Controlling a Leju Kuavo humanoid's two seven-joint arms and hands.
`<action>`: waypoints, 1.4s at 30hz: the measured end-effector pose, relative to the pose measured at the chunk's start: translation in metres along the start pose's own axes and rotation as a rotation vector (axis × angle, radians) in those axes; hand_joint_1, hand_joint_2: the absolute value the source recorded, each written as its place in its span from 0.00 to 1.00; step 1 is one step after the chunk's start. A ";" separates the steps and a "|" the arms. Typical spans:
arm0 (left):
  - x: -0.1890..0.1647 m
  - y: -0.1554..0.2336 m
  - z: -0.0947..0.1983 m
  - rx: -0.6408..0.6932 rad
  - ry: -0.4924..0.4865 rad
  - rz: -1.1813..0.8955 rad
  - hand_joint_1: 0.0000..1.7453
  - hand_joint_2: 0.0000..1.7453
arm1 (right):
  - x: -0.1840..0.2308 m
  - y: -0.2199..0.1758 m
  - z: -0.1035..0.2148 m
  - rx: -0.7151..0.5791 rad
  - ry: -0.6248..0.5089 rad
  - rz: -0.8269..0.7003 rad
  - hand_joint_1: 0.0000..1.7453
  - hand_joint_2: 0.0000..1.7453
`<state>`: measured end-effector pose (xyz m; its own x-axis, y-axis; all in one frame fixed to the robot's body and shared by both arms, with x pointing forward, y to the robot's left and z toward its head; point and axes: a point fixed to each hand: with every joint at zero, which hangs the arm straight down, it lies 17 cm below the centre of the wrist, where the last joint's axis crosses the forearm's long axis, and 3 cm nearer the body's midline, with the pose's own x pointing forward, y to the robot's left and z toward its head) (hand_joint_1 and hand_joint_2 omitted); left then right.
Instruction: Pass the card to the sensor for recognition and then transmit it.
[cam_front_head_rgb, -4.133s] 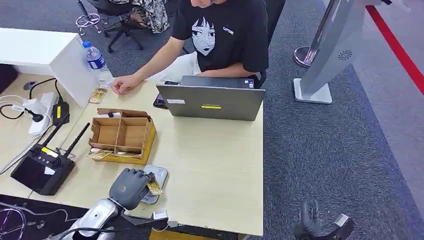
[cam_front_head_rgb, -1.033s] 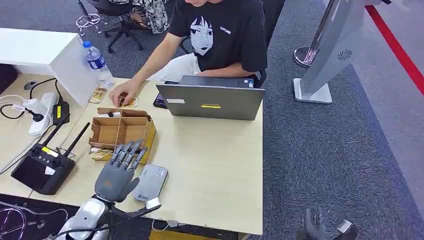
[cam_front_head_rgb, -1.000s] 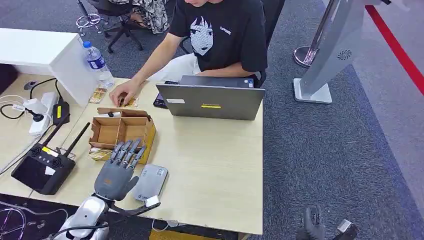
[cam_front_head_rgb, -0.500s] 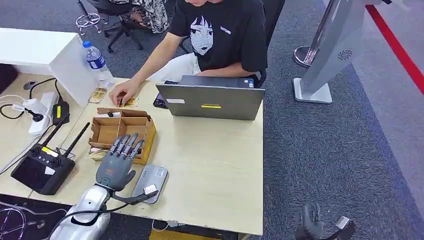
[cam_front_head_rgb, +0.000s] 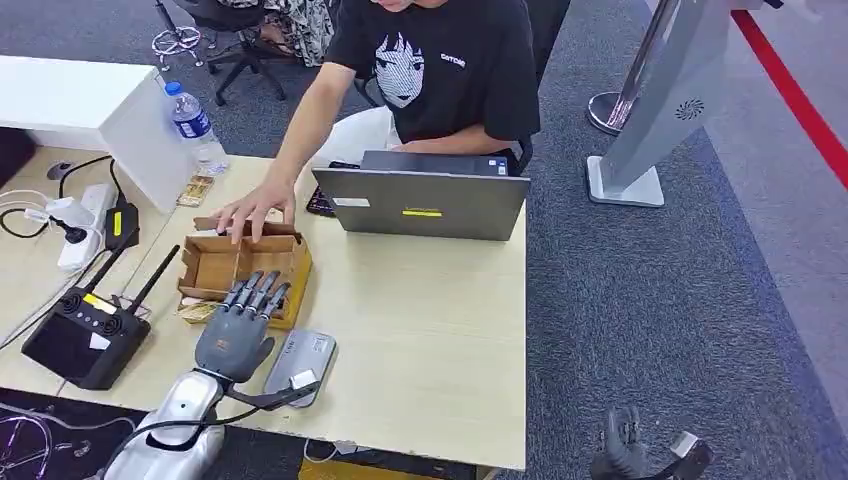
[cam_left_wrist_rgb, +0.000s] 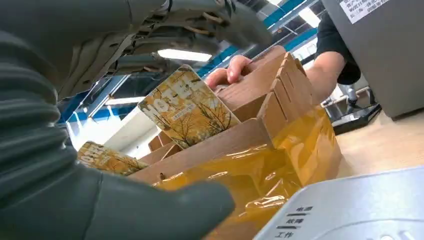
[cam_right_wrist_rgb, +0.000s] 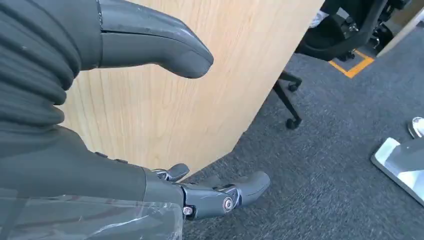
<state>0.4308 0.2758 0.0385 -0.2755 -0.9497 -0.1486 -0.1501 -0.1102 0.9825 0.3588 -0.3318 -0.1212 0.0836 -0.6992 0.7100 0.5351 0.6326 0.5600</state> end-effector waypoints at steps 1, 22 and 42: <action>0.001 0.001 0.000 0.005 -0.004 0.002 1.00 1.00 | 0.000 0.000 0.000 0.000 0.000 0.000 0.00 1.00; -0.053 0.092 0.000 0.282 0.115 0.082 1.00 1.00 | 0.001 -0.009 0.003 -0.020 -0.014 -0.014 0.00 1.00; -0.045 0.082 0.000 0.201 0.060 0.120 0.00 1.00 | 0.001 -0.009 0.003 -0.019 -0.014 -0.014 0.00 1.00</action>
<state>0.4304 0.3094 0.1262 -0.2466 -0.9689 -0.0195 -0.3072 0.0591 0.9498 0.3514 -0.3365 -0.1240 0.0640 -0.7034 0.7079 0.5518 0.6160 0.5622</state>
